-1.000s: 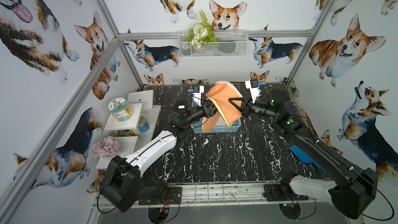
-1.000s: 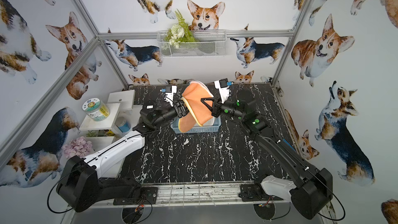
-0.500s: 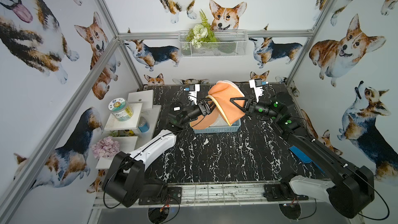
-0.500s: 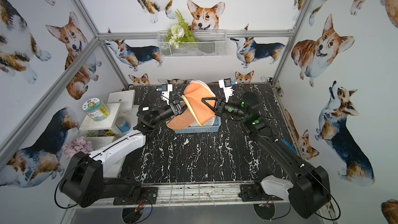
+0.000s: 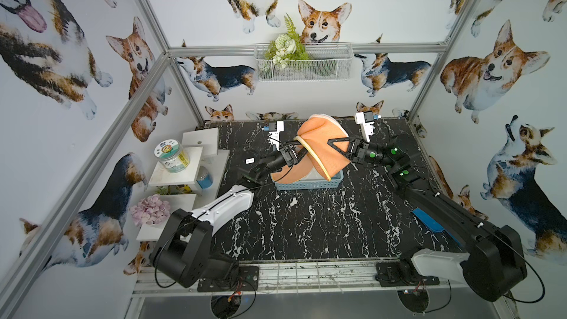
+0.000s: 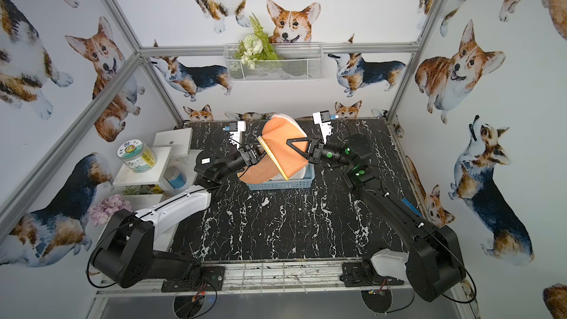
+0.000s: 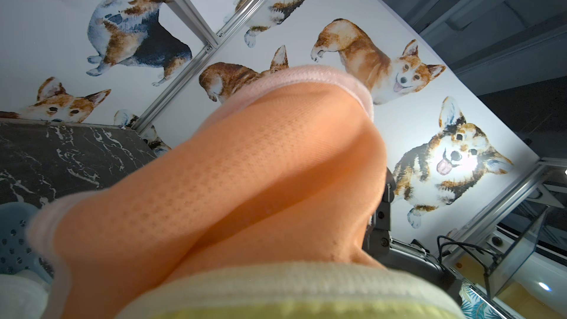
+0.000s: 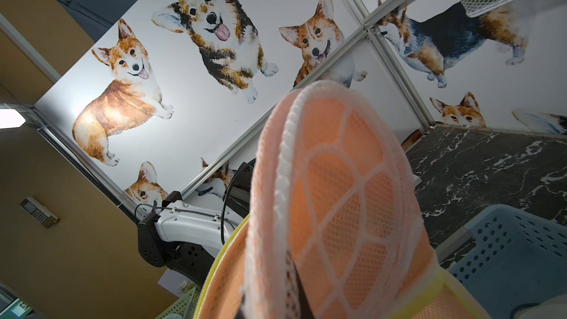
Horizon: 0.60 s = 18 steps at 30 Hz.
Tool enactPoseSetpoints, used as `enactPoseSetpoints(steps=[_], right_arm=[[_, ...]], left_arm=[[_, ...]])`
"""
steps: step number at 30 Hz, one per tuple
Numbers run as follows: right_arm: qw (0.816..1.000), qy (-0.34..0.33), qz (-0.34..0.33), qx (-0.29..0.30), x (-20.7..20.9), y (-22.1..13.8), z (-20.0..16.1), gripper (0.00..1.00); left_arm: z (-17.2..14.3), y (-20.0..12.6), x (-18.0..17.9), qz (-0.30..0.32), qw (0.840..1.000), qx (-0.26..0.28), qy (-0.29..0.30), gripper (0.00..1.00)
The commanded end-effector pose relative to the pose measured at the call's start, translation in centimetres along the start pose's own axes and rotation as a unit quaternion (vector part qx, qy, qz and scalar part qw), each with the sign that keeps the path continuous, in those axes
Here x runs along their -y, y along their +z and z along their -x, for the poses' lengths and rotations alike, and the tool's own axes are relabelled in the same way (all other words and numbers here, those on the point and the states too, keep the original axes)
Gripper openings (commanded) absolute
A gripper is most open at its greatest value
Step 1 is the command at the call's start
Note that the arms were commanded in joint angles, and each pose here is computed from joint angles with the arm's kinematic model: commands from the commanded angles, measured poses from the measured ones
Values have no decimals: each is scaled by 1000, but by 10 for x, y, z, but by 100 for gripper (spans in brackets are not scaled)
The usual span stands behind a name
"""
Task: Turn the laundry bag inside out
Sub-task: Turn over the laundry bag.
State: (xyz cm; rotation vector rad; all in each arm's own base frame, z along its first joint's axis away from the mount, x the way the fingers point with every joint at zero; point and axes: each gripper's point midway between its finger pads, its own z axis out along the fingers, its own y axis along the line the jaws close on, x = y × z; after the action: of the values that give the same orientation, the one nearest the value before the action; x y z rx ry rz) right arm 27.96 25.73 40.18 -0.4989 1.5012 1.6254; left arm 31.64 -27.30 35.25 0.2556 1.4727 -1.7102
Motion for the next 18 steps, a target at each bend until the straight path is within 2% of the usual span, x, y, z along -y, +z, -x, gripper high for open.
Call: enactPoseSetpoints(steps=[1,5,7,11,18], right_arm=[[1000,-13,24,6,-11,0,4,0],[1000,-9,22,8,-9,-1,3,0],[1000,-9,23,10,-9,-3,6,0],[999,-15,33,6,-16,-7,10,0],[996,-7,90,0,-31,-11,4,0]], left_arm=[[0,-3,32,-74,997,-1,2,60],[0,-3,36,-95,995,3,-12,59],[-1,-2,26,-71,997,0,-17,58],[-7,-4,4,4,1000,-11,3,68],[-3,-3,7,11,1000,-15,19,73]])
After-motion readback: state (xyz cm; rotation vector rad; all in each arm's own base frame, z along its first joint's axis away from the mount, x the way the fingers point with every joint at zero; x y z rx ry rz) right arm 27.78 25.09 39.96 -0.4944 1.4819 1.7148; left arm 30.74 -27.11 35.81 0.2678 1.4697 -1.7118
